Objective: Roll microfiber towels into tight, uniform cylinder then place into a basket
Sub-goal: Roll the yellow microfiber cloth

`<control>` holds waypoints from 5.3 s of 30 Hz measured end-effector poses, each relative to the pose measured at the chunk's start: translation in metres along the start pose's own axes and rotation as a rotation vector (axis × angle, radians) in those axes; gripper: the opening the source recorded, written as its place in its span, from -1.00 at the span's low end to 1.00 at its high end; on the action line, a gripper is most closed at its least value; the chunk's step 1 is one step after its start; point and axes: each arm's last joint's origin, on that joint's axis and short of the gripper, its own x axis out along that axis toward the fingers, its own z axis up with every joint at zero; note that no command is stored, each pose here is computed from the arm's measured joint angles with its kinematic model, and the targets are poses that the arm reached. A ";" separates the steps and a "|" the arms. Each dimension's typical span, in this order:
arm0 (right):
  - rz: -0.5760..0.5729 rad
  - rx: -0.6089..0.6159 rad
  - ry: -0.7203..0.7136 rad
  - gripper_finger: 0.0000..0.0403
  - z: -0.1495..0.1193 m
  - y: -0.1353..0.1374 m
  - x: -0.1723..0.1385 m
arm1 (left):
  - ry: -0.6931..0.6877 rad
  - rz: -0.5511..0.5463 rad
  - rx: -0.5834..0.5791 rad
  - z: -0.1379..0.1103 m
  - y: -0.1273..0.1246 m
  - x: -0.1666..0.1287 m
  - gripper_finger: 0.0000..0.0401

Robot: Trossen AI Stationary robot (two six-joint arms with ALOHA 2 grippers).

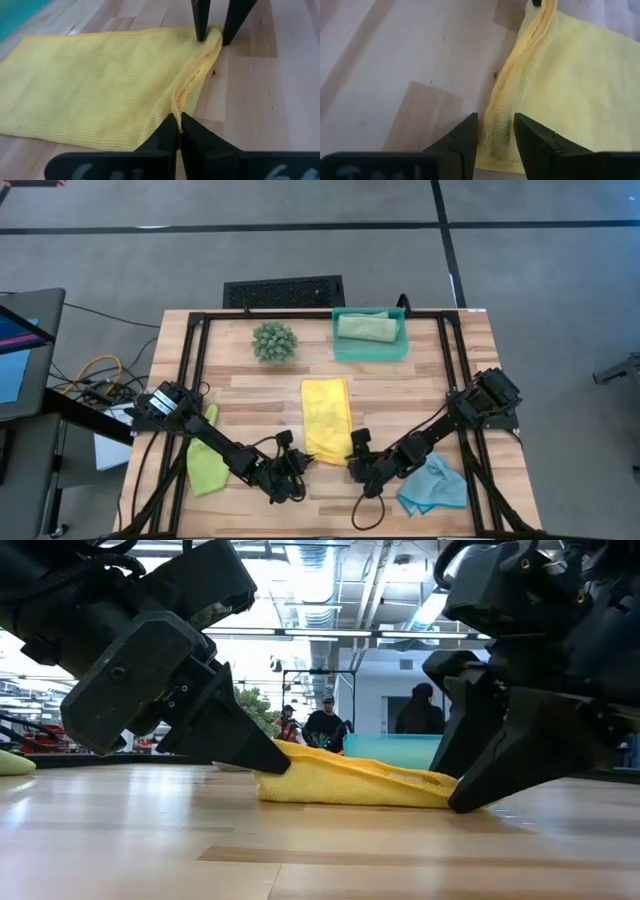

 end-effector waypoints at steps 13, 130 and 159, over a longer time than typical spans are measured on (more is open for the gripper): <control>0.088 0.099 -0.024 -0.94 0.013 0.000 -0.008 | 0.040 -0.126 0.120 0.005 -0.013 -0.007 -1.00; -0.095 0.490 -0.019 -0.50 0.010 -0.055 -0.007 | 0.258 0.097 -0.045 0.013 0.030 0.009 -1.00; 0.066 0.548 0.005 -0.96 0.006 -0.049 0.015 | 0.130 0.106 -0.026 0.036 0.018 -0.012 -1.00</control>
